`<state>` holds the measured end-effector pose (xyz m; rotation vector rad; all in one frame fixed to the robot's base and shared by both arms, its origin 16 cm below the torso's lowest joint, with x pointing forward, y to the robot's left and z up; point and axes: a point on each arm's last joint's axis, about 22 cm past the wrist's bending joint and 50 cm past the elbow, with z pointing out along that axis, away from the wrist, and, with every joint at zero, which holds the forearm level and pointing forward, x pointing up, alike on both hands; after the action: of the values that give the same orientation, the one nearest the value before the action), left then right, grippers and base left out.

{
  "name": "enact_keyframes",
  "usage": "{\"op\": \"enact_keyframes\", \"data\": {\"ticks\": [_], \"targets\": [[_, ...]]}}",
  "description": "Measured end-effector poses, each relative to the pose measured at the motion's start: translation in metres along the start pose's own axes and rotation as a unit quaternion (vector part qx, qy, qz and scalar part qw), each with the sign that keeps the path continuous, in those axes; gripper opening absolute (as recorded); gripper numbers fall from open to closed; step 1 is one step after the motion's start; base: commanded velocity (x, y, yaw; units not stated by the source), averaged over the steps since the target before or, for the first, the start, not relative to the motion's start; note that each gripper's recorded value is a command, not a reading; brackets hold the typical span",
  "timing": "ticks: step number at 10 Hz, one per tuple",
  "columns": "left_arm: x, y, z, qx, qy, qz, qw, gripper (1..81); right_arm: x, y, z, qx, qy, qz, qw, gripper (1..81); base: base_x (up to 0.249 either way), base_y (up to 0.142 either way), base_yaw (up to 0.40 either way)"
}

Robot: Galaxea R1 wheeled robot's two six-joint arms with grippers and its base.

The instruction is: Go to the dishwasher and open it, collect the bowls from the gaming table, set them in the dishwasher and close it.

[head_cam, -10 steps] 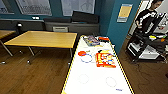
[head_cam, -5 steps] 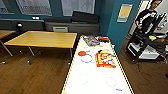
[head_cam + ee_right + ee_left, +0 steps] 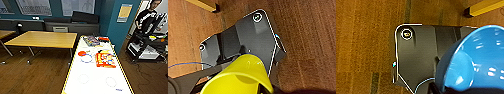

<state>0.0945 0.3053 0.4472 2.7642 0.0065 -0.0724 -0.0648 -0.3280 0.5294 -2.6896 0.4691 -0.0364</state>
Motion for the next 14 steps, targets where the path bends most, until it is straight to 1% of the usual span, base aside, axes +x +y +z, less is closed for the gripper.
{"op": "enact_keyframes", "data": {"ticks": [2, 3, 4, 5, 6, 7, 9, 10, 11, 12, 14], "targets": [[-0.018, 0.004, 0.014, 0.009, -0.009, -0.003, 0.9999, 1.0, -0.009, -0.003, 0.014, -0.004, -0.009, -0.005, 0.9999, 1.0, 0.000, 0.000, 0.000], [-0.028, 0.007, 0.020, 0.011, -0.014, -0.004, 0.9998, 1.0, -0.011, -0.001, 0.019, -0.007, -0.010, -0.006, 0.9999, 1.0, 0.000, 0.000, 0.000], [-0.035, 0.008, 0.024, 0.015, -0.016, -0.005, 0.9998, 1.0, -0.014, 0.000, 0.022, -0.010, -0.012, -0.009, 0.9998, 1.0, 0.000, 0.000, 0.000], [-0.034, 0.006, 0.025, 0.023, -0.011, -0.003, 0.9997, 1.0, -0.015, -0.001, 0.025, -0.009, -0.008, -0.010, 0.9999, 1.0, 0.000, 0.000, 0.000], [-0.027, 0.003, 0.025, 0.032, -0.001, 0.001, 0.9995, 1.0, -0.012, -0.004, 0.028, -0.006, -0.001, -0.014, 0.9999, 1.0, 0.000, 0.000, 0.000], [-0.018, 0.004, 0.025, 0.038, 0.011, 0.005, 0.9992, 1.0, -0.008, -0.006, 0.032, -0.004, 0.009, -0.019, 0.9998, 1.0, 0.000, 0.000, 0.000], [-0.006, 0.008, 0.027, 0.047, 0.032, 0.013, 0.9983, 1.0, 0.002, -0.008, 0.037, 0.001, 0.026, -0.028, 0.9993, 1.0, 0.000, 0.000, 0.000], [-0.004, 0.008, 0.027, 0.053, 0.039, 0.015, 0.9977, 1.0, 0.007, -0.011, 0.039, 0.004, 0.034, -0.032, 0.9989, 1.0, 0.000, 0.000, 0.000], [-0.006, 0.011, 0.030, 0.056, 0.040, 0.015, 0.9975, 1.0, 0.008, -0.013, 0.041, 0.006, 0.037, -0.034, 0.9987, 1.0, 0.000, 0.000, 0.000], [-0.010, 0.017, 0.033, 0.054, 0.040, 0.015, 0.9976, 1.0, 0.006, -0.014, 0.042, 0.007, 0.034, -0.035, 0.9988, 1.0, 0.000, 0.000, 0.000], [-0.018, 0.031, 0.040, 0.046, 0.035, 0.015, 0.9982, 1.0, 0.005, -0.011, 0.047, 0.000, 0.031, -0.036, 0.9988, 1.0, 0.000, 0.000, 0.000]]}}
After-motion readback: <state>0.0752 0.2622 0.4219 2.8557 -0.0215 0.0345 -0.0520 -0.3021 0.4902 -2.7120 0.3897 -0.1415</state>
